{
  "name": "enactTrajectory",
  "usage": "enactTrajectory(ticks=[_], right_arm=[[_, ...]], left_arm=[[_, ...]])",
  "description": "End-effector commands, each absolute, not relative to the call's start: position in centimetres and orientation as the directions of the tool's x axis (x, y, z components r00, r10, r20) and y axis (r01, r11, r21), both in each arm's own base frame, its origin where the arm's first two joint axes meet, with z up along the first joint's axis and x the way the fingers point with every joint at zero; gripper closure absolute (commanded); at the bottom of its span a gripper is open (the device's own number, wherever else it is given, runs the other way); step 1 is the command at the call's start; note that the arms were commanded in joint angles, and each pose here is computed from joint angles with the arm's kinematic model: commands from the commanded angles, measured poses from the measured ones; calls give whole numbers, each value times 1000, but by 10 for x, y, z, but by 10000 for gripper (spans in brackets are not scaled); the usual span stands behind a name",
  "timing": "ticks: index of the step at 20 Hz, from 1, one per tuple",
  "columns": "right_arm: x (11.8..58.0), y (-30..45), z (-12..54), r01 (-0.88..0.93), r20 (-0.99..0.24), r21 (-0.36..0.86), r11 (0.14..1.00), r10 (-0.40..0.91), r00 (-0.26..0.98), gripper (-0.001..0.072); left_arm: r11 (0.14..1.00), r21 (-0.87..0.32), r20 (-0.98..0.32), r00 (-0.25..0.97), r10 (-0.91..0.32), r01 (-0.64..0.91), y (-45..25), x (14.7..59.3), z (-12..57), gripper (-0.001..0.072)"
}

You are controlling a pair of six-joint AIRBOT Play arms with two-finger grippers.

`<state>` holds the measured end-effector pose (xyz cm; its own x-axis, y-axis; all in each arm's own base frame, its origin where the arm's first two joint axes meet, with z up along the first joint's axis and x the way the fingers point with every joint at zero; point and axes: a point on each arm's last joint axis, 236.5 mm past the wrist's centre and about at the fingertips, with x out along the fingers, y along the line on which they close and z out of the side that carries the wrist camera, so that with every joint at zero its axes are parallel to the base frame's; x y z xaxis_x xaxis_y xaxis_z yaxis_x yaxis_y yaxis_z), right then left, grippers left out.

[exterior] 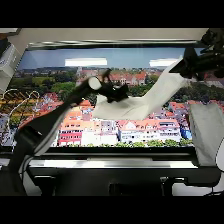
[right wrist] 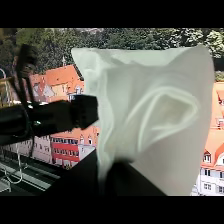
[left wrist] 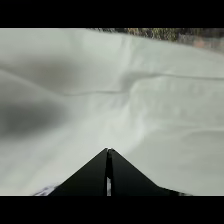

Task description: Fold the clothes and pants, and hang the long-sleeved shirts on hangers.

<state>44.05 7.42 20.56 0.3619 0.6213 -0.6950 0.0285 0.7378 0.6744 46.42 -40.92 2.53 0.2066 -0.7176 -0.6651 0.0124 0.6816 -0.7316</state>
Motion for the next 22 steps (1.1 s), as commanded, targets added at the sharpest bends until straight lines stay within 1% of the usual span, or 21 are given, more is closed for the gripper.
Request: enactTrajectory(ticks=[1,4,6,9,12,17,22], right_arm=[[451,125,199,-10,-693,671,741,632,348,679],[459,192,169,-48,-728,631,774,613,306,679],[463,246,146,-79,-721,643,761,637,271,679],[471,308,106,-86,-706,668,740,665,244,679],[472,345,70,-67,-695,692,718,689,203,679],[466,363,19,-25,-728,676,736,673,128,679],[477,359,4,-13,-744,656,754,650,157,679]], left_arm=[[794,-600,-728,348,-590,91,-285,495,96,694],[822,-554,-679,501,-537,131,-199,496,179,694],[838,-531,-648,575,-499,128,-155,487,219,694],[851,-518,-614,654,-442,89,-105,476,255,693],[857,-513,-612,682,-401,44,-75,470,265,693],[858,-513,-618,686,-384,18,-63,472,262,693],[857,-515,-612,692,-383,19,-62,474,262,693]])
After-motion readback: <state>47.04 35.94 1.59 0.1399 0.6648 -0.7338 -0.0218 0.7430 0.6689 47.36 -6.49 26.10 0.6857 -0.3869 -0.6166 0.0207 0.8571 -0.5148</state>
